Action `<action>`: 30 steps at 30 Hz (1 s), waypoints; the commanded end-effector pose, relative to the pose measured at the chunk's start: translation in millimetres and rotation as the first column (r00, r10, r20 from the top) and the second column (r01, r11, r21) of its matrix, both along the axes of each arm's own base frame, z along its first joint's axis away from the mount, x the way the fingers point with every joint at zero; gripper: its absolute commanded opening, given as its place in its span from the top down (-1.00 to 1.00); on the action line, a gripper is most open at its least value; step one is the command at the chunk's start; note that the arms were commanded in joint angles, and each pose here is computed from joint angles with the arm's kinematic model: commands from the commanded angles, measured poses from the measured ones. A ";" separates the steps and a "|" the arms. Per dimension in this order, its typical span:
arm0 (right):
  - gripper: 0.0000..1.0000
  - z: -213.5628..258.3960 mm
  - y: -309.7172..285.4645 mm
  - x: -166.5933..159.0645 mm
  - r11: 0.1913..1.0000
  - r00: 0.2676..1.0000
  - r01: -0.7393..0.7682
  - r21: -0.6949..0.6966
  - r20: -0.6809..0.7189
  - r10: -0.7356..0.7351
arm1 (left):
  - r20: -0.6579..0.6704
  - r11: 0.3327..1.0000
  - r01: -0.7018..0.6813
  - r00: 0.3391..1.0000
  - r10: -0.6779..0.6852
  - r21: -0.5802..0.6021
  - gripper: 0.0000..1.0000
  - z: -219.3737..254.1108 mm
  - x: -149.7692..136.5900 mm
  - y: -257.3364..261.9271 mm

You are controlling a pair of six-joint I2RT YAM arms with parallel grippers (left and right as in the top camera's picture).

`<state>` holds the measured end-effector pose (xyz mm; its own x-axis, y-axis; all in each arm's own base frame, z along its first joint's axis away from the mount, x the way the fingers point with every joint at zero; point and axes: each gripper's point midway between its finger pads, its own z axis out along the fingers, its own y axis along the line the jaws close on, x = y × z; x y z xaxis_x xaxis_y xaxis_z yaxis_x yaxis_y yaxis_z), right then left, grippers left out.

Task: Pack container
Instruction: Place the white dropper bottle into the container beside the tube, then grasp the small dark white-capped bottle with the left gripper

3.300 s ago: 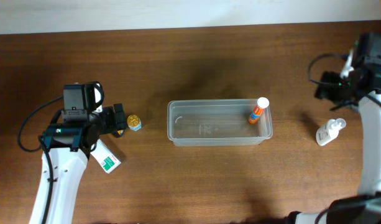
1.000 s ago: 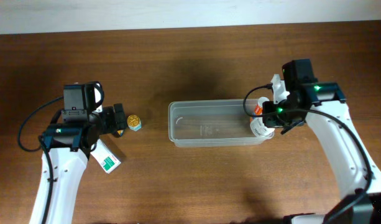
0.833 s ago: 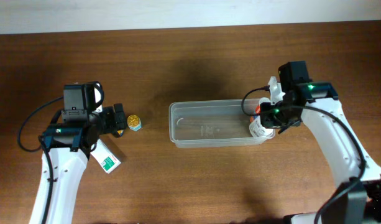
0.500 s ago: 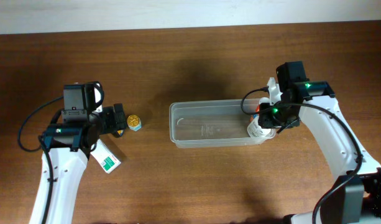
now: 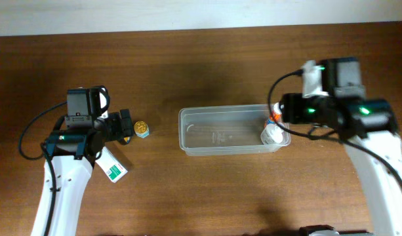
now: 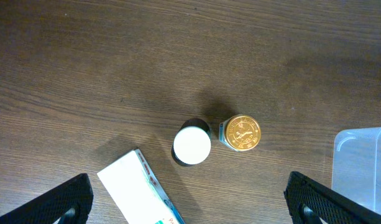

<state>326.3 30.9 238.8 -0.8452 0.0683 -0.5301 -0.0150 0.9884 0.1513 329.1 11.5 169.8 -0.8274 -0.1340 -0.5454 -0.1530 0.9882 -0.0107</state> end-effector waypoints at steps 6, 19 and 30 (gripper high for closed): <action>-0.73 -5.7 -94.7 -10.5 0.944 0.942 0.331 -0.013 -0.047 -0.331 | 0.005 0.999 -0.035 0.999 0.035 0.042 -0.99 1.8 6.1 10.4; -0.69 -65.0 -106.3 -6.7 0.931 0.896 0.365 0.008 -0.273 -0.349 | -0.231 0.999 -0.033 0.973 0.027 -0.020 -0.98 -97.6 28.6 23.7; -0.69 -65.6 -106.5 -6.8 0.931 0.896 0.365 0.007 -0.276 -0.349 | -0.264 0.999 -0.035 0.964 0.028 -0.022 -0.11 -111.1 28.6 23.7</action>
